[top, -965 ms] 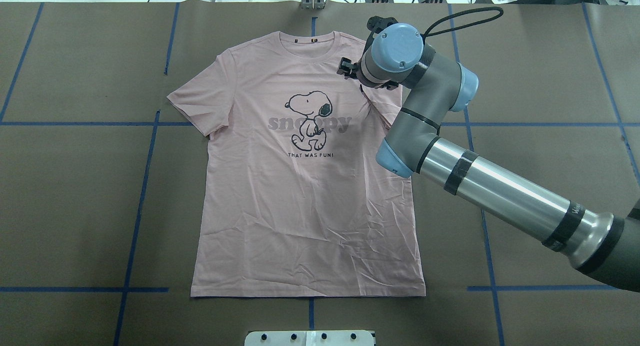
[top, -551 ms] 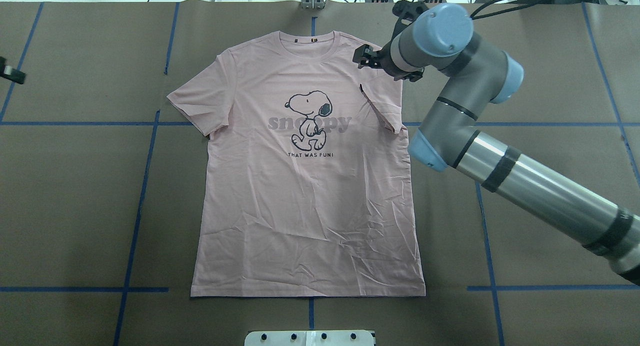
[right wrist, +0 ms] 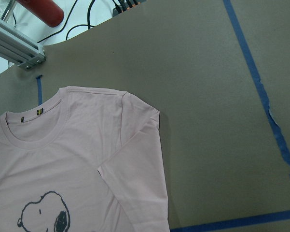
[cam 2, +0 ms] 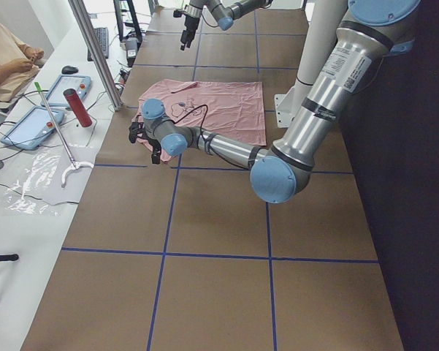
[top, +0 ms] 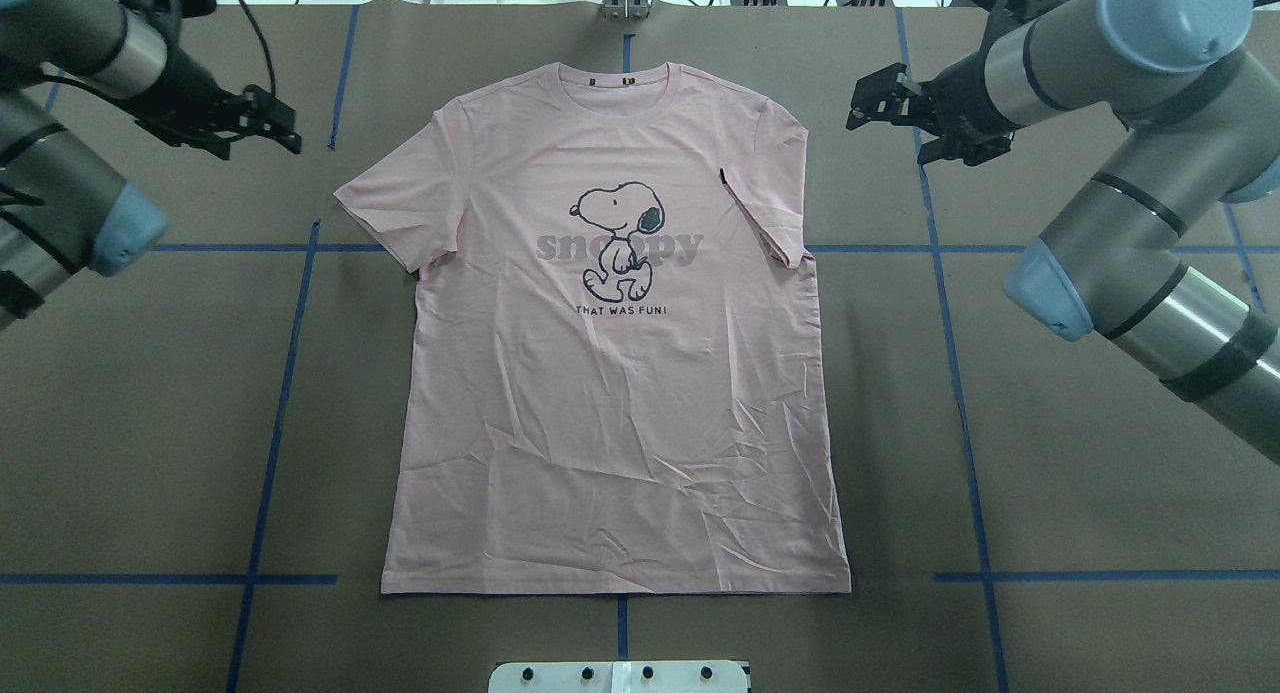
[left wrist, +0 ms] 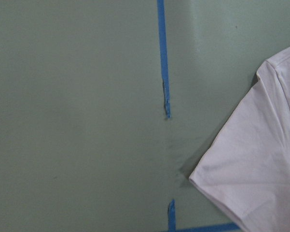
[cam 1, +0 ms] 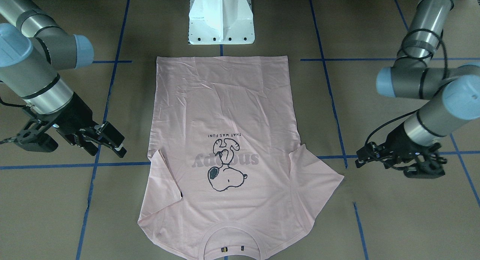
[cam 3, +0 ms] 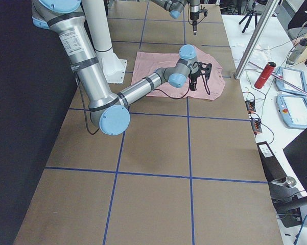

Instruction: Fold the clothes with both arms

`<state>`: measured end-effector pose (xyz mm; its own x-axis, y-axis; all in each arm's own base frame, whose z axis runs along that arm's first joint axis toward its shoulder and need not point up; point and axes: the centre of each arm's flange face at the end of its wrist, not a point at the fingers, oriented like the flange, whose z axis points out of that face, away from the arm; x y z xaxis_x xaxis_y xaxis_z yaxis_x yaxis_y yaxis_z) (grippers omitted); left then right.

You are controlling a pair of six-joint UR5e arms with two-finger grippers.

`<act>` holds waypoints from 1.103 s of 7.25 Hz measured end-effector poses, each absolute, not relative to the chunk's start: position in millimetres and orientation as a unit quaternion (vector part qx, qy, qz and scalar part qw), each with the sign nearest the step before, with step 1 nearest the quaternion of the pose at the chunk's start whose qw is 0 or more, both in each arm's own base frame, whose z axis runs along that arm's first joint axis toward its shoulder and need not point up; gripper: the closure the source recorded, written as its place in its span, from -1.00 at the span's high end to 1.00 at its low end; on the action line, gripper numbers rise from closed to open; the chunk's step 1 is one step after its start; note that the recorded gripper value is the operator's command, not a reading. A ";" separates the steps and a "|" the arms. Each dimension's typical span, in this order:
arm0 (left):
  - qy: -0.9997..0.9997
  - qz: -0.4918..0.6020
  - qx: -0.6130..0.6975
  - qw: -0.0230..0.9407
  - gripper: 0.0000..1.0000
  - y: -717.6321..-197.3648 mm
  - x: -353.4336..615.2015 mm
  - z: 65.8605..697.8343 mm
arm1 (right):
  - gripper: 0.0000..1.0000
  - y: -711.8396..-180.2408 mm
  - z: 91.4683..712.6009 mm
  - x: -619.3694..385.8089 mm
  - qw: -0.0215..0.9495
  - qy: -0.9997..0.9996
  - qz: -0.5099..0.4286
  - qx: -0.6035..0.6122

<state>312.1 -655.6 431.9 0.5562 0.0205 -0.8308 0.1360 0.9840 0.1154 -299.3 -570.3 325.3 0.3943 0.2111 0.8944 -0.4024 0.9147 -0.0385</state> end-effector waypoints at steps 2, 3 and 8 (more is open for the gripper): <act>0.465 -0.037 0.093 0.879 0.29 -651.3 362.8 440.6 | 1.00 -558.3 333.2 -288.7 0.830 -0.518 0.187 0.092; 0.461 -0.034 0.095 0.882 0.29 -645.5 376.5 444.6 | 1.00 -556.1 335.0 -287.1 0.830 -0.517 0.187 0.092; 0.443 -0.038 0.112 0.889 -0.17 -641.6 389.1 452.2 | 1.00 -553.7 335.3 -285.7 0.830 -0.517 0.188 0.093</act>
